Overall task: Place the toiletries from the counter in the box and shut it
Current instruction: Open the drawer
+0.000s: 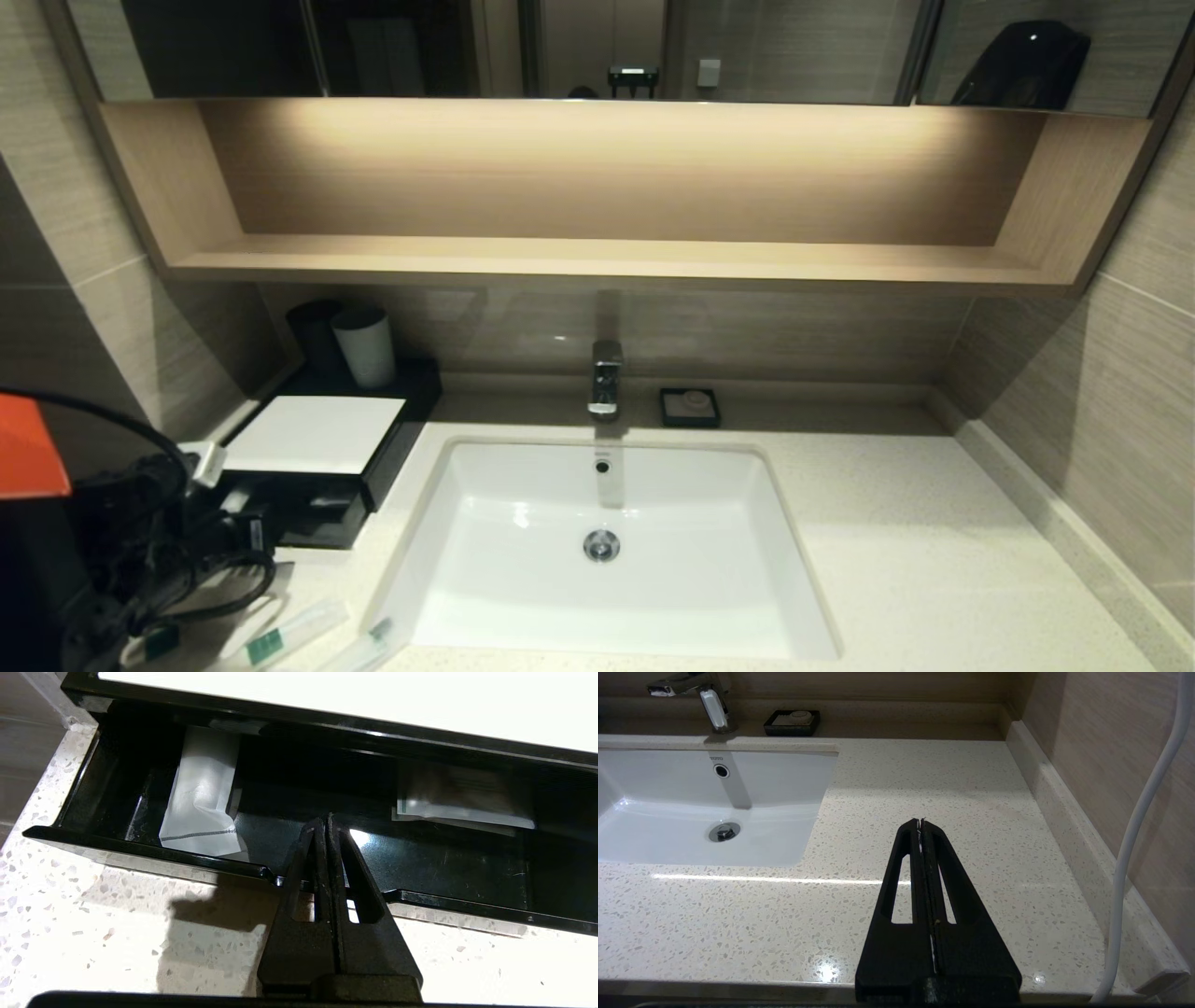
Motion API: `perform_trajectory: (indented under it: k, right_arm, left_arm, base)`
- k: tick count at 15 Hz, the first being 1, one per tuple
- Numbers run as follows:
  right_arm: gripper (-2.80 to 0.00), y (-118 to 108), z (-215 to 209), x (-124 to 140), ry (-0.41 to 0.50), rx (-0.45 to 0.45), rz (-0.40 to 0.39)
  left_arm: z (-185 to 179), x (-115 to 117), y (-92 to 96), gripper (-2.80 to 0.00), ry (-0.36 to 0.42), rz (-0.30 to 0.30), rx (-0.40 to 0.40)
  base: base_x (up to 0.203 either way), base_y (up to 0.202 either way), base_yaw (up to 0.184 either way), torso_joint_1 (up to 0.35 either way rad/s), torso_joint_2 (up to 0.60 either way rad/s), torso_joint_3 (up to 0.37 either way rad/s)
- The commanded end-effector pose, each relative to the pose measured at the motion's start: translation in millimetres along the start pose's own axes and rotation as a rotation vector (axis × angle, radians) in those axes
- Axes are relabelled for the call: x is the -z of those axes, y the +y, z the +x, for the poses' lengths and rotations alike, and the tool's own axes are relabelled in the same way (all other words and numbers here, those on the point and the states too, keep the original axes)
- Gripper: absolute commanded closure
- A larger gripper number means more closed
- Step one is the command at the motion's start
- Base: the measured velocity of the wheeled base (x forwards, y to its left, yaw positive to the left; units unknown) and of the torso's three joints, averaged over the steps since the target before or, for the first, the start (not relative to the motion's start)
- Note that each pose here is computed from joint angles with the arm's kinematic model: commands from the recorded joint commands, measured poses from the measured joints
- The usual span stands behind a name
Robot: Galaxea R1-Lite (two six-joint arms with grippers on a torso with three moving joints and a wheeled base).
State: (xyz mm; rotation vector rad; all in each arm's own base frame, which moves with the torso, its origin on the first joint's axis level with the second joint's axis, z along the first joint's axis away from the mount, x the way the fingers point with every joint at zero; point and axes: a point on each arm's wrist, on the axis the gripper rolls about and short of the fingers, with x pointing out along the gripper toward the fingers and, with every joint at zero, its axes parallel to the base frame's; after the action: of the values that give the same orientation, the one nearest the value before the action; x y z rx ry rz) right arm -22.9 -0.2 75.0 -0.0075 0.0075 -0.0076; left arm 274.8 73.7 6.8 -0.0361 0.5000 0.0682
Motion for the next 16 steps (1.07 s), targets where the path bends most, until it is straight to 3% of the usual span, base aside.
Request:
perform_trajectory:
  k: [1,16]
  right_arm:
    - [0.0,0.0,0.0,0.1,0.0,0.0,0.0]
    - [0.0,0.0,0.0,0.1,0.0,0.0,0.0]
  left_arm:
    - [-3.8,-1.0,-0.4,0.0,-0.008,0.003,0.0]
    - [-27.9,7.8,-4.1,0.0,0.026,0.001,-0.003]
  base:
    - [0.0,0.0,0.0,0.0,0.0,0.0]
    - [0.0,0.0,0.0,0.0,0.0,0.0]
